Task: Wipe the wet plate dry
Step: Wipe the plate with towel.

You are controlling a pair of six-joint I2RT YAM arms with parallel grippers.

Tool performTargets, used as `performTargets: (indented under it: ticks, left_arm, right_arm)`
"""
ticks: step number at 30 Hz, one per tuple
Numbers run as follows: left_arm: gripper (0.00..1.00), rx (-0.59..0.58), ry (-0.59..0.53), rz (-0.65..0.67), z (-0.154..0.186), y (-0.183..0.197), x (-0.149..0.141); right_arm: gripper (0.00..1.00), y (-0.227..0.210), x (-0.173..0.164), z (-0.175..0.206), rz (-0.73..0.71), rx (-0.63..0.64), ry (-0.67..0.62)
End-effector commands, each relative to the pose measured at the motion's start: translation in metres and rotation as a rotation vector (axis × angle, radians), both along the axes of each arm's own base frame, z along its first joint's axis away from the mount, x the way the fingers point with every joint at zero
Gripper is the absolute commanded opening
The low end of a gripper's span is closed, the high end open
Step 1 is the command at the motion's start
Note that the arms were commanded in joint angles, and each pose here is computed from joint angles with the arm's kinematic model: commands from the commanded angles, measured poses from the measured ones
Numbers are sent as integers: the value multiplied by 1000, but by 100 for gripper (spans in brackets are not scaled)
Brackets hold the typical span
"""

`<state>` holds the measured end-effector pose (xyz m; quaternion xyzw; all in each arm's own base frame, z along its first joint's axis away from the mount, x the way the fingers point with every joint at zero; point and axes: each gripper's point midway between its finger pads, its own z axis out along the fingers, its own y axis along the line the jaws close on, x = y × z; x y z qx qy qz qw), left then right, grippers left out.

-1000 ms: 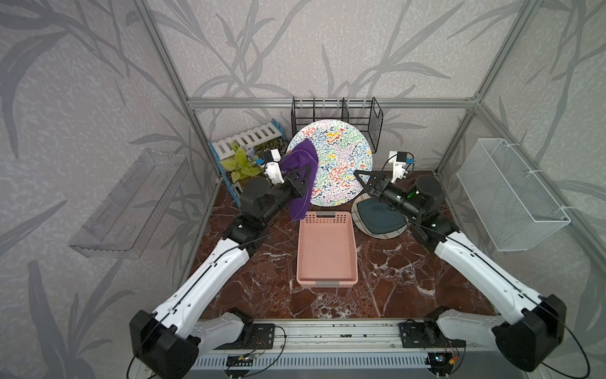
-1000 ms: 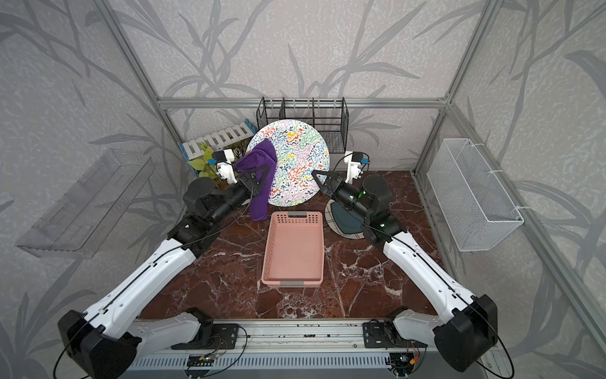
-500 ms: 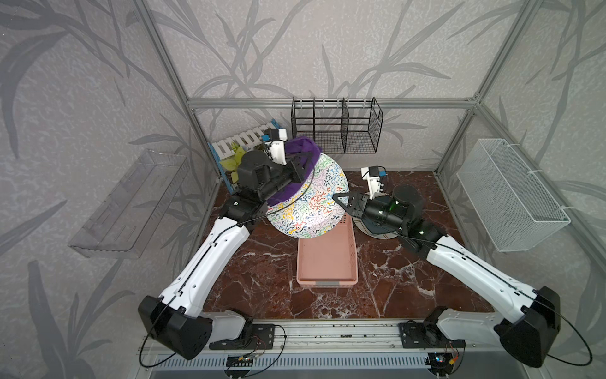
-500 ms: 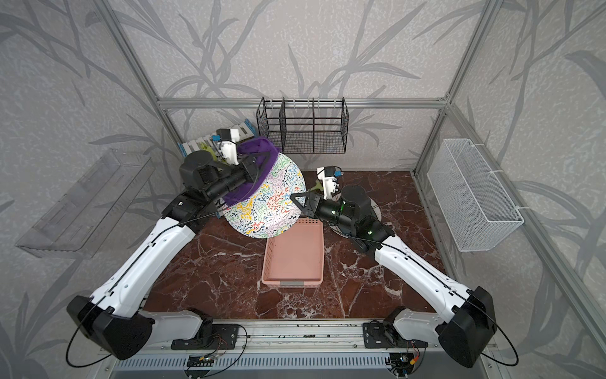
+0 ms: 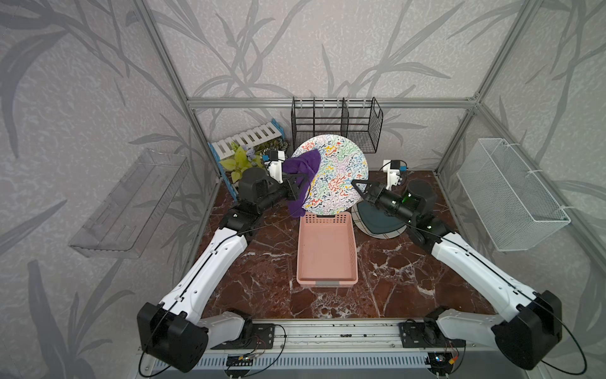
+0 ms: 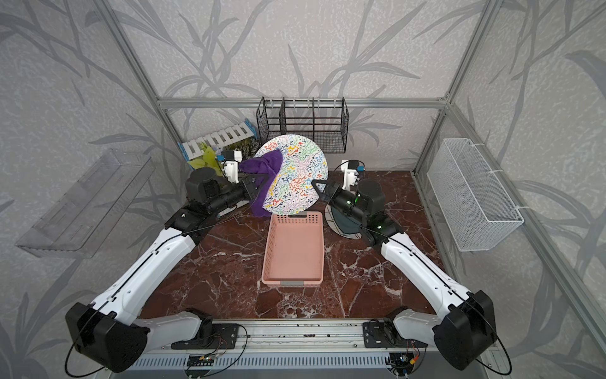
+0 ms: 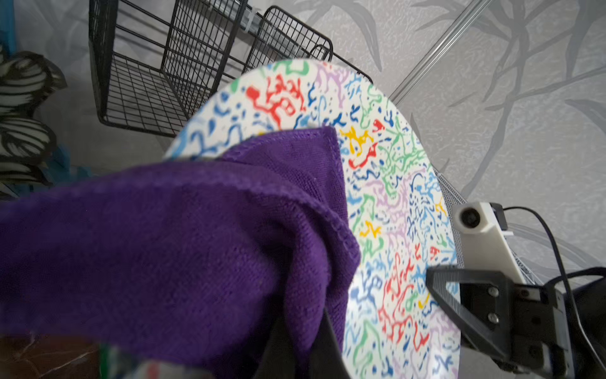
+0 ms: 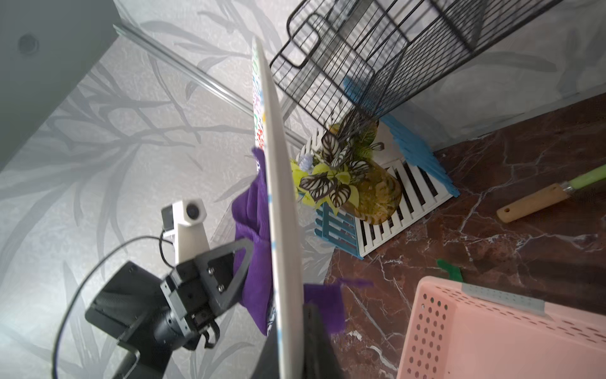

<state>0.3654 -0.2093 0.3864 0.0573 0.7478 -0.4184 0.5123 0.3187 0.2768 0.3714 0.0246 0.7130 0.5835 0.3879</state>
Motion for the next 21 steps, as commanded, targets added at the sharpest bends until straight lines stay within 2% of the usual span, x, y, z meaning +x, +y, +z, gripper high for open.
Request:
performTargets:
  ticks: [1, 4, 7, 9, 11, 14, 17, 19, 21]
  left_arm:
    - [0, 48, -25, -181, 4, -63, -17]
    - [0, 97, -26, -242, -2, -100, -25]
    - [0, 85, -27, -223, 0, -96, -22]
    - [0, 90, -33, -257, 1, -99, -28]
    - [0, 115, 2, -322, -17, -105, -41]
    - [0, 140, 49, -314, -47, -100, -51]
    - [0, 193, 83, -225, -63, -82, -44]
    - [0, 209, 106, -92, -61, -56, -22]
    - [0, 162, 140, 64, -51, -16, 7]
  right_arm:
    - [0, 24, -60, 95, 194, 134, -285]
    - [0, 24, -55, 111, 175, 171, -324]
    - [0, 20, -46, 110, 141, 147, -303]
    - [0, 8, -34, 103, 94, 157, -260]
    - [0, -17, -19, 102, 30, 224, -223]
    - [0, -47, -8, 105, -21, 301, -214]
    - [0, -50, -16, 114, -11, 293, -253]
    - [0, -42, -24, 114, 34, 273, -260]
    - [0, -31, -31, 108, 78, 255, -260]
